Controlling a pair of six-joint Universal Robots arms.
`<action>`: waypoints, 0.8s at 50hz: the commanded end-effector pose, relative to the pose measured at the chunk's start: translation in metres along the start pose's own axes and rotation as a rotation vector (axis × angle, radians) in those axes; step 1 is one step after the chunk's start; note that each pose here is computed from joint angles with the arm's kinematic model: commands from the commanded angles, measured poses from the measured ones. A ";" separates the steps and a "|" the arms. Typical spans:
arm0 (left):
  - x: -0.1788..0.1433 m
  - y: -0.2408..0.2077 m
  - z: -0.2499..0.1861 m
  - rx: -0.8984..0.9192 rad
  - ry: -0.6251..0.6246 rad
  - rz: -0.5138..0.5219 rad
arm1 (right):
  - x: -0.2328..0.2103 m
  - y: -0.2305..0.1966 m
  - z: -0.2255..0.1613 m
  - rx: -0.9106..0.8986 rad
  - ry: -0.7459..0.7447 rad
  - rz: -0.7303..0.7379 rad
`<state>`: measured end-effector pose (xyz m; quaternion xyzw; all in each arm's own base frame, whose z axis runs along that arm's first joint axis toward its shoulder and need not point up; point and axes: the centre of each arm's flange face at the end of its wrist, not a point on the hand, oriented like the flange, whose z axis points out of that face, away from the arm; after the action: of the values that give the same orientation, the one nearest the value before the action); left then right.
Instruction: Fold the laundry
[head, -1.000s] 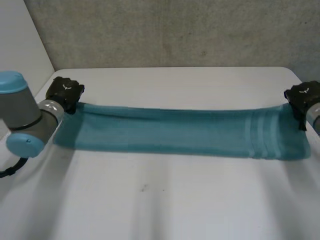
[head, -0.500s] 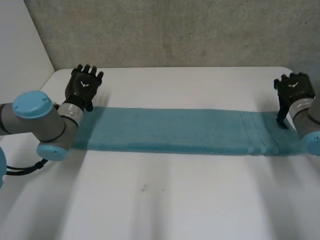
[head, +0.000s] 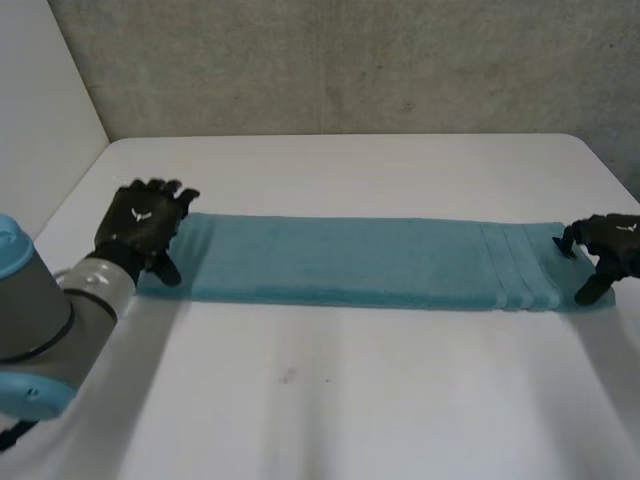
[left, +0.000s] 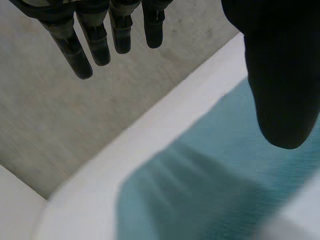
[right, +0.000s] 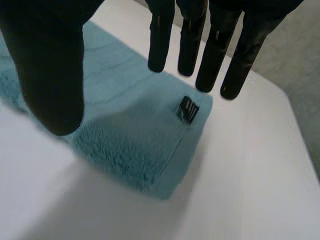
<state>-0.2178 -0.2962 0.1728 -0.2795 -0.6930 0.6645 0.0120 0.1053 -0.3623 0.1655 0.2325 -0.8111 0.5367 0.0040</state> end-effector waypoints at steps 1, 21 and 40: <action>0.009 0.008 -0.012 -0.058 0.029 -0.084 | 0.009 0.023 0.020 0.016 0.003 -0.021; 0.009 0.008 -0.012 -0.055 0.032 -0.084 | 0.022 0.034 0.028 -0.001 0.031 -0.035; 0.005 0.007 -0.012 -0.053 0.016 -0.084 | 0.121 0.046 0.029 -0.102 0.395 -0.084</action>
<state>-0.2163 -0.2830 0.1638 -0.2587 -0.7226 0.6397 0.0407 0.0432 -0.4024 0.1252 0.2056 -0.8157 0.5351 0.0773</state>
